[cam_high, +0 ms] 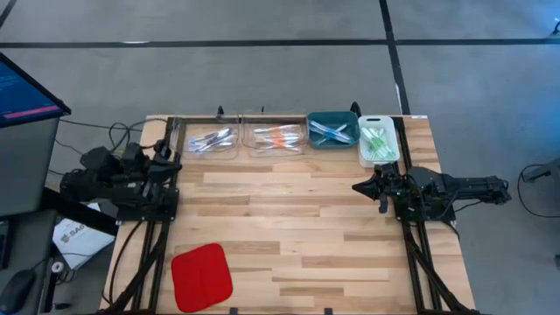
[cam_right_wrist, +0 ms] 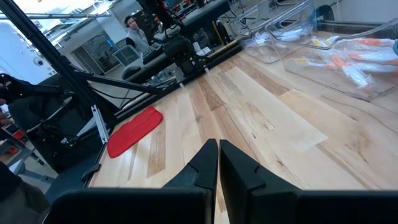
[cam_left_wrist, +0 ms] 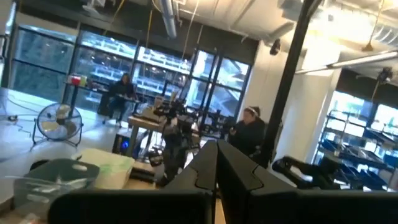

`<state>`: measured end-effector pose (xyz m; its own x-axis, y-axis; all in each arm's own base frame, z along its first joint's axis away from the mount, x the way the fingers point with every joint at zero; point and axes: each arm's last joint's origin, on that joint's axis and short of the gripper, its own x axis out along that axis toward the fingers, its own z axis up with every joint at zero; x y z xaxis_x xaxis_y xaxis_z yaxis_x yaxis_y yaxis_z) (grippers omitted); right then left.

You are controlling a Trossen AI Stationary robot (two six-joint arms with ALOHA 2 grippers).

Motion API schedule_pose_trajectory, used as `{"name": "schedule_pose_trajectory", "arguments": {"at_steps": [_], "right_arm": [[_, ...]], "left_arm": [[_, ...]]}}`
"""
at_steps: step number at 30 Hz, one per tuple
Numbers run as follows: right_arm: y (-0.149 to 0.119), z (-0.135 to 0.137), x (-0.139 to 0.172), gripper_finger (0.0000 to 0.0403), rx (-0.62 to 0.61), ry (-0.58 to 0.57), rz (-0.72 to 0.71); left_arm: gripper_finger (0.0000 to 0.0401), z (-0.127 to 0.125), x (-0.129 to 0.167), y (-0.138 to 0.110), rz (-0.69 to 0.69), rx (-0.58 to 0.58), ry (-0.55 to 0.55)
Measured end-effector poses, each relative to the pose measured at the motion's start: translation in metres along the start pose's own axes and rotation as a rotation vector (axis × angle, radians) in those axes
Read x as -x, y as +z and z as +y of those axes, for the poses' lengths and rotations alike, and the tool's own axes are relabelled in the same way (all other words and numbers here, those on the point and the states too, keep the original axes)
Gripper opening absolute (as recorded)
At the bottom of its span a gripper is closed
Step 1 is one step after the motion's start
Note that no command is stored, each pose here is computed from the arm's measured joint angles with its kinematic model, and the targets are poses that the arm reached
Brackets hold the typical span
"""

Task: Pick & Place Toothbrushes
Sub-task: Return to Home position

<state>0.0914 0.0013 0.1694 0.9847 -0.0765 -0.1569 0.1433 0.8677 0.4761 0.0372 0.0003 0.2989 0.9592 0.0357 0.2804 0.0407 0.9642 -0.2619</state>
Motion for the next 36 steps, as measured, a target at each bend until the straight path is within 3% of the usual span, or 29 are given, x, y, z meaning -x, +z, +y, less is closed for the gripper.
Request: {"name": "schedule_pose_trajectory", "arguments": {"at_steps": [11, 16, 24, 36], "right_arm": [[0.000, 0.000, 0.000, 0.0011, 0.000, 0.000, 0.000], [0.000, 0.000, 0.000, 0.0011, 0.000, 0.000, 0.000], [0.000, 0.000, 0.000, 0.0011, 0.000, 0.000, 0.001], [0.000, 0.000, 0.000, 0.0011, 0.000, 0.001, 0.000]], "left_arm": [[0.0000, 0.014, -0.015, -0.061, 0.166, -0.014, 0.047], [0.0000, 0.022, -0.019, -0.096, 0.236, 0.057, 0.061], [0.0000, 0.031, -0.021, -0.137, 0.222, 0.195, 0.073], [0.0000, 0.032, -0.021, -0.139, 0.243, 0.205, 0.081]]}}
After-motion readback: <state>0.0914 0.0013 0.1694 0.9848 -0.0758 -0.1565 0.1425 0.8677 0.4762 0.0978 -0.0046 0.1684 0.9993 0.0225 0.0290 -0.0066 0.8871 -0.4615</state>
